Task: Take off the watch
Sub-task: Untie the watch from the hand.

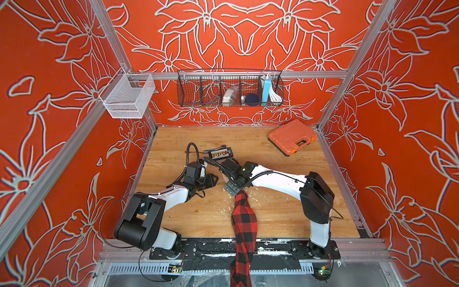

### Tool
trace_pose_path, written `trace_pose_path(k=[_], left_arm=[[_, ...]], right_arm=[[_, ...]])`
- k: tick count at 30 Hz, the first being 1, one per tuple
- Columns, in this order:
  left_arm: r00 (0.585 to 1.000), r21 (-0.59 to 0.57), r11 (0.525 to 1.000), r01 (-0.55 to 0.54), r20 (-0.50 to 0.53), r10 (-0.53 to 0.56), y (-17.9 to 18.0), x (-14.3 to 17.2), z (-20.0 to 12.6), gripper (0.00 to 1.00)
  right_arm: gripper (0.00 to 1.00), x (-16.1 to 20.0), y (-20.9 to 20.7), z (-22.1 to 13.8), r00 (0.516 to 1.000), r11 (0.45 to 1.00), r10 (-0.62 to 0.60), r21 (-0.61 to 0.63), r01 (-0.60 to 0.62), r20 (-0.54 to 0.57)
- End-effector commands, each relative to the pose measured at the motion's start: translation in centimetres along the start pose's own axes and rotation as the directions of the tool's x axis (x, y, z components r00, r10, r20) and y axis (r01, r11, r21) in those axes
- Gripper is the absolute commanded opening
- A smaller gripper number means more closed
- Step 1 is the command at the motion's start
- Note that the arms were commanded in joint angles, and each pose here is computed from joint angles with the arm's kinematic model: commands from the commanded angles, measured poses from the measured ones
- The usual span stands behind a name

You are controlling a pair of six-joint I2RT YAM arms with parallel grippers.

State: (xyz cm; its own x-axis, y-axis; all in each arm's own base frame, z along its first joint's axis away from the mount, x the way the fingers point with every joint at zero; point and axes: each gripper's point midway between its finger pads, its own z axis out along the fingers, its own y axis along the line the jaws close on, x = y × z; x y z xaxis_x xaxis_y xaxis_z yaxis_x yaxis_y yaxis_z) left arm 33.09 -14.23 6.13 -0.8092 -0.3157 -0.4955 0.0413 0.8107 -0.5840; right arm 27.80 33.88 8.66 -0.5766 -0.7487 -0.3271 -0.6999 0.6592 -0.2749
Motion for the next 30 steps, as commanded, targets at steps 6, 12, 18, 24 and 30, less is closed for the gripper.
trace_pose_path(k=[6, 12, 18, 24, 30], left_arm=[[0.999, 0.041, 0.999, 0.018, 0.026, -0.019, -0.7, -0.8, -0.5, 0.38], [0.999, 0.05, 0.999, 0.021, 0.024, -0.022, -0.8, -0.7, -0.5, 0.38], [1.0, 0.057, 0.998, 0.024, 0.018, -0.025, -0.9, -0.7, -0.4, 0.38], [1.0, 0.054, 0.998, 0.024, 0.014, -0.025, -0.9, -0.7, -0.4, 0.38], [1.0, 0.058, 0.998, 0.026, 0.011, -0.027, -1.0, -0.8, -0.2, 0.38]], right_arm=[[0.98, 0.1, -1.5, 0.7, 0.998, 0.99, -0.047, 0.133, 0.052, -0.041], [0.98, -0.1, -2.9, -0.1, 0.998, 0.978, -0.057, 0.201, 0.061, -0.026], [0.98, -0.3, -4.0, -0.7, 0.998, 0.971, -0.055, 0.231, 0.055, -0.007], [0.98, 0.1, -5.6, -0.9, 0.999, 0.967, -0.04, 0.253, 0.041, -0.011], [0.98, 0.2, -7.1, -1.5, 1.0, 0.961, -0.026, 0.276, 0.026, -0.002]])
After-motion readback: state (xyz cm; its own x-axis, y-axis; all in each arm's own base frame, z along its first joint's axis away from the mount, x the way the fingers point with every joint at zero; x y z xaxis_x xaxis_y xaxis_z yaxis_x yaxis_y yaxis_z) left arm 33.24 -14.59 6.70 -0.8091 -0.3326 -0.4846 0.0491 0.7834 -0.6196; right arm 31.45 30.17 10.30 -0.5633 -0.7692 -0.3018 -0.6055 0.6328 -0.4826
